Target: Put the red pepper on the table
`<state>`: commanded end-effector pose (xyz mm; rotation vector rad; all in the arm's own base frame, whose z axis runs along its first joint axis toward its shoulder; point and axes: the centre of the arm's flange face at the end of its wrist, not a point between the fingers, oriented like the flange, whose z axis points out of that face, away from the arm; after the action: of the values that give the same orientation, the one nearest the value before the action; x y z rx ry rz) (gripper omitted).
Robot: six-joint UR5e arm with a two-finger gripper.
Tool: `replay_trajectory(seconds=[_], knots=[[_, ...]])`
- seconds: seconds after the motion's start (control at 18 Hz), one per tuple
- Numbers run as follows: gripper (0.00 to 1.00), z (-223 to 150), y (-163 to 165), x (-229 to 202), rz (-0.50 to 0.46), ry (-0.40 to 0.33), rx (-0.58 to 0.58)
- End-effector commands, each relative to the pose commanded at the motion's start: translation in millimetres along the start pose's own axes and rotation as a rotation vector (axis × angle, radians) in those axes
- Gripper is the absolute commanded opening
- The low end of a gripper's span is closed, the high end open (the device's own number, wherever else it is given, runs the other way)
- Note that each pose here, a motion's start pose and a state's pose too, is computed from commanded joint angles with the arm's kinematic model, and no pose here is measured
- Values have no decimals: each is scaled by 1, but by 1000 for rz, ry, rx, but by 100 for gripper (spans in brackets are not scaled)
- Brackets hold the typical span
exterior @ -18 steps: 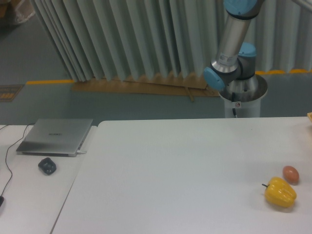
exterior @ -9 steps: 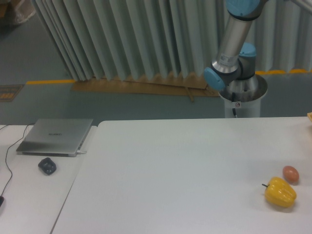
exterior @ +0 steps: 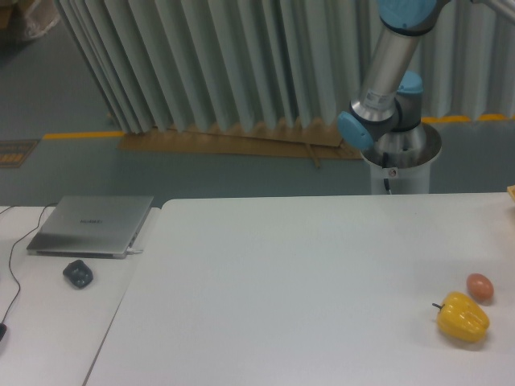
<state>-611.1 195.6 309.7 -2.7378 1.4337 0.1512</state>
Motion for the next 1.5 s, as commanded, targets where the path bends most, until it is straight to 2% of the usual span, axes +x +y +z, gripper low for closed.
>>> replay_trajectory(seconds=[0.33,0.56,0.83,0.94,1.17,1.5], knots=[[100,-5,-2,3,2,-13,22],[100,-23,-7,5,2,-21,17],[100,-21,-3,9,22,-11,24],[100,-18,-6,9,34,8,26],[100,-13,-3,12,78,90,-19],[100,2,-15,7,100,117,23]])
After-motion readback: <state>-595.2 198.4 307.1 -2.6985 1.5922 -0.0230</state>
